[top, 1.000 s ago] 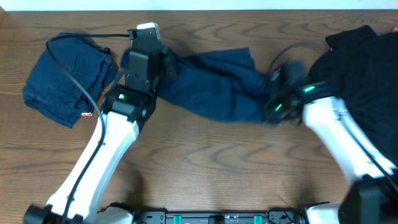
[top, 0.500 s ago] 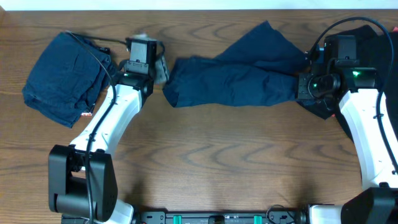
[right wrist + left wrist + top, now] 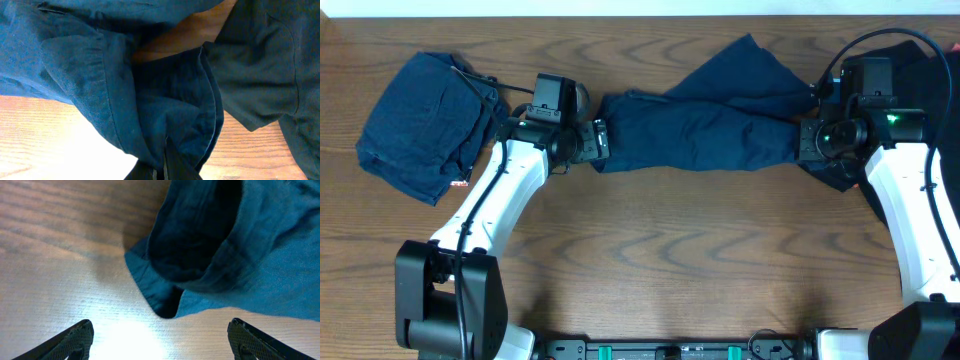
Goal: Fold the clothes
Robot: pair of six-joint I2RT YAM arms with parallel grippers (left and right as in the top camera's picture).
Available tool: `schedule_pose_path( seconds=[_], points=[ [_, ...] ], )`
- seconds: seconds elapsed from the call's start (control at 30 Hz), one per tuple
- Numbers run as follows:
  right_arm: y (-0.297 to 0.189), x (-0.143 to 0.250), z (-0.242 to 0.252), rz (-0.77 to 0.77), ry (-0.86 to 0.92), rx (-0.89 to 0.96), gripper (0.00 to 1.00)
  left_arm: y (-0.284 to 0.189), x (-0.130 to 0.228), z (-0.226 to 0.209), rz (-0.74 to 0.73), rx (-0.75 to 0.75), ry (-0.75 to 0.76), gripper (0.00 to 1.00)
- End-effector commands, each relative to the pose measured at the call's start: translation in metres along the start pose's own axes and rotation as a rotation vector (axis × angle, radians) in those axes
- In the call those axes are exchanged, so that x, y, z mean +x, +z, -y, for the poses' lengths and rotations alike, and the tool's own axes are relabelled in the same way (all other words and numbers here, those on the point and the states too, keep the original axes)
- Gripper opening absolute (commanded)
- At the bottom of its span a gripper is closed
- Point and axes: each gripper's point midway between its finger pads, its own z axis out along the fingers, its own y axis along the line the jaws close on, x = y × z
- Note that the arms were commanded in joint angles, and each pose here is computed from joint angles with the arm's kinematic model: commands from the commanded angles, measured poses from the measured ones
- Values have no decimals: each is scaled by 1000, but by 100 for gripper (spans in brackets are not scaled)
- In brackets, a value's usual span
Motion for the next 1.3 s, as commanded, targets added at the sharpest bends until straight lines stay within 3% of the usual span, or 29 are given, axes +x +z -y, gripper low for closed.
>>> schedule_pose_path(
  seconds=[0.0,0.23,0.3,0.43,0.47,0.5,0.6,0.77,0.97,1.03,1.13,1.17,1.23,1.27],
  points=[
    [0,2,2,-6,-10,8,1,7,4,1,2,19,6,88],
    [0,4,2,-13,-10,9,1,44,-4,21,17,152,19,86],
    [0,4,2,-13,-10,9,1,55,-4,22,13,165,20,80],
    [0,3,2,-11,-10,10,1,60,-2,20,3,161,18,35],
    [0,2,3,-8,-10,14,1,58,-3,21,6,164,19,12],
    [0,1,5,-3,-10,23,2,56,-3,21,6,163,18,6],
    [0,-6,12,26,-10,67,2,34,3,30,-29,201,15,6],
    [-4,-1,9,2,-9,50,1,-49,5,56,-35,317,16,6],
    [-61,11,-7,-77,32,-67,1,-159,-8,52,169,384,16,6],
    [-85,-5,-3,-14,42,-61,1,-181,-14,46,248,377,13,6],
    [-104,-57,2,201,31,-56,2,-192,-26,35,334,320,9,6],
    [-106,-70,2,252,23,-57,7,-191,-30,33,345,308,9,6],
    [-103,-88,-1,309,10,-72,36,-180,-35,28,339,278,-2,6],
    [-97,-92,-4,309,5,-85,40,-173,-37,27,324,272,-7,6]
  ],
)
